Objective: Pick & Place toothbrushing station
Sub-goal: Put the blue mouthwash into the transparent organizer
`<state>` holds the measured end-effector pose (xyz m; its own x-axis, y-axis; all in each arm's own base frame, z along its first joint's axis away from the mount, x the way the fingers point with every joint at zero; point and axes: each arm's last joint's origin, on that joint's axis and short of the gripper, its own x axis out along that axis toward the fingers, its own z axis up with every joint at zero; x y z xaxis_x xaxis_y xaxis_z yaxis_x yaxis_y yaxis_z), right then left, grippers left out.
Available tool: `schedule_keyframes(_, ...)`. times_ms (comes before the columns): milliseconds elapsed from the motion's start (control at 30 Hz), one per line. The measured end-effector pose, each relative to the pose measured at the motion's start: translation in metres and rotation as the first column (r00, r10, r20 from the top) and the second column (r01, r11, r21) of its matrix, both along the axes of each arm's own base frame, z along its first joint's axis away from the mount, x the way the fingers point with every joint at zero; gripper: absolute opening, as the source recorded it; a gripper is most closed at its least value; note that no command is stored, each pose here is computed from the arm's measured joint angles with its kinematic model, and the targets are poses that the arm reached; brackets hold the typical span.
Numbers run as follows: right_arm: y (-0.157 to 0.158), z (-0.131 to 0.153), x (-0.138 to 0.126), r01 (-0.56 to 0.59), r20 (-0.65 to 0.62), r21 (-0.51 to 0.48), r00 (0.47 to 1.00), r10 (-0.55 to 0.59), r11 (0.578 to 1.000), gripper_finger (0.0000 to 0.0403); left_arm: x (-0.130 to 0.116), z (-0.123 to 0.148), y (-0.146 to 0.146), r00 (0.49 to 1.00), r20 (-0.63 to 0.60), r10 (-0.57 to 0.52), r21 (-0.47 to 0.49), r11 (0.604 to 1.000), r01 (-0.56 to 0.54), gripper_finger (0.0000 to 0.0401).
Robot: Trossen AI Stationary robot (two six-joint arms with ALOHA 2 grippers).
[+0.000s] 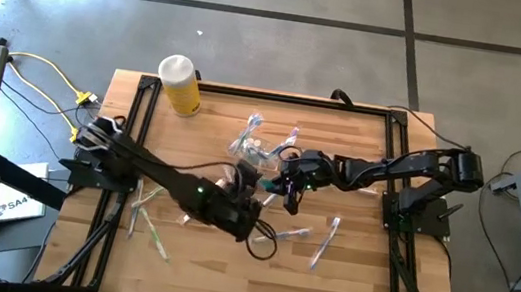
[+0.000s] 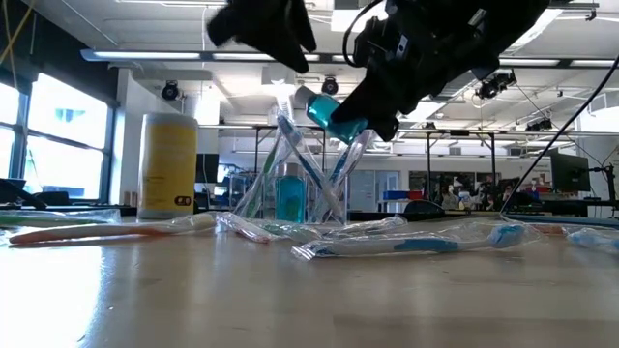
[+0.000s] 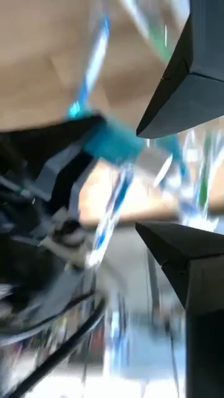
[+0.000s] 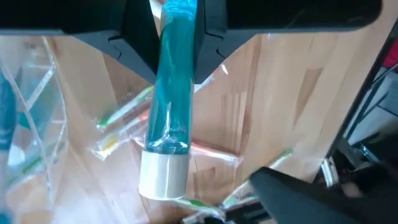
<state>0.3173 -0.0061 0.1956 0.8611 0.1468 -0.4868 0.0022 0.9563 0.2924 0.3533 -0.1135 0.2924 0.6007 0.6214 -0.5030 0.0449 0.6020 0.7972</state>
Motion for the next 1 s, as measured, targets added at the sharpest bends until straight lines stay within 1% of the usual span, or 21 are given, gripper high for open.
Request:
schedule_keyframes(67, 0.0, 0.0, 0.0, -0.002, 0.002, -0.002, 1.0, 0.002, 1.0, 0.0069, -0.009, 0.011, 0.002, 0.999, 0.036, 0.002, -0.147, 0.989, 0.003, 0.0223)
schedule_keyframes(133, 0.0, 0.0, 0.0, -0.007, 0.003, -0.004, 1.0, 0.008, 1.0, 0.0068, -0.018, 0.021, 0.01, 0.999, 0.044, 0.005, -0.31, 0.951, 0.009, 0.0223)
schedule_keyframes(200, 0.0, 0.001, 0.0, -0.011, 0.009, -0.011, 1.0, 0.011, 1.0, 0.0067, -0.021, 0.03, 0.017, 0.998, 0.065, 0.003, -0.472, 0.881, 0.028, 0.0223)
schedule_keyframes(233, 0.0, 0.001, 0.0, -0.013, 0.012, -0.014, 1.0, 0.014, 1.0, 0.0067, -0.022, 0.032, 0.021, 0.998, 0.066, 0.0, -0.538, 0.842, 0.036, 0.0223)
schedule_keyframes(300, 0.002, 0.002, 0.001, -0.023, 0.023, -0.022, 0.999, 0.023, 0.999, 0.0069, -0.023, 0.032, 0.029, 0.998, 0.056, 0.009, -0.62, 0.784, 0.028, 0.0223)
schedule_keyframes(333, 0.003, 0.002, 0.001, -0.026, 0.027, -0.024, 0.999, 0.027, 0.999, 0.007, -0.021, 0.031, 0.033, 0.998, 0.06, 0.029, -0.642, 0.767, 0.016, 0.0223)
schedule_keyframes(400, 0.004, 0.003, 0.001, -0.032, 0.033, -0.023, 0.999, 0.033, 0.999, 0.007, -0.019, 0.03, 0.042, 0.995, 0.055, 0.082, -0.661, 0.75, -0.026, 0.0223)
schedule_keyframes(533, 0.007, 0.003, 0.001, -0.044, 0.034, -0.029, 0.998, 0.045, 0.999, 0.0066, -0.014, 0.026, 0.056, 0.99, 0.048, 0.134, -0.665, 0.744, -0.068, 0.0223)
schedule_keyframes(633, 0.008, 0.003, 0.001, -0.048, 0.034, -0.029, 0.998, 0.049, 0.998, 0.0069, -0.012, 0.025, 0.062, 0.99, 0.045, 0.133, -0.653, 0.754, -0.072, 0.0223)
schedule_keyframes(900, 0.008, 0.003, 0.001, -0.057, 0.037, -0.045, 0.998, 0.058, 0.997, 0.0067, -0.003, 0.015, 0.068, 0.991, 0.019, 0.129, -0.669, 0.739, -0.083, 0.0223)
schedule_keyframes(1000, 0.008, 0.003, 0.001, -0.057, 0.037, -0.046, 0.998, 0.059, 0.997, 0.0069, 0.005, 0.01, 0.068, 0.991, 0.04, 0.127, -0.67, 0.74, -0.068, 0.0223)
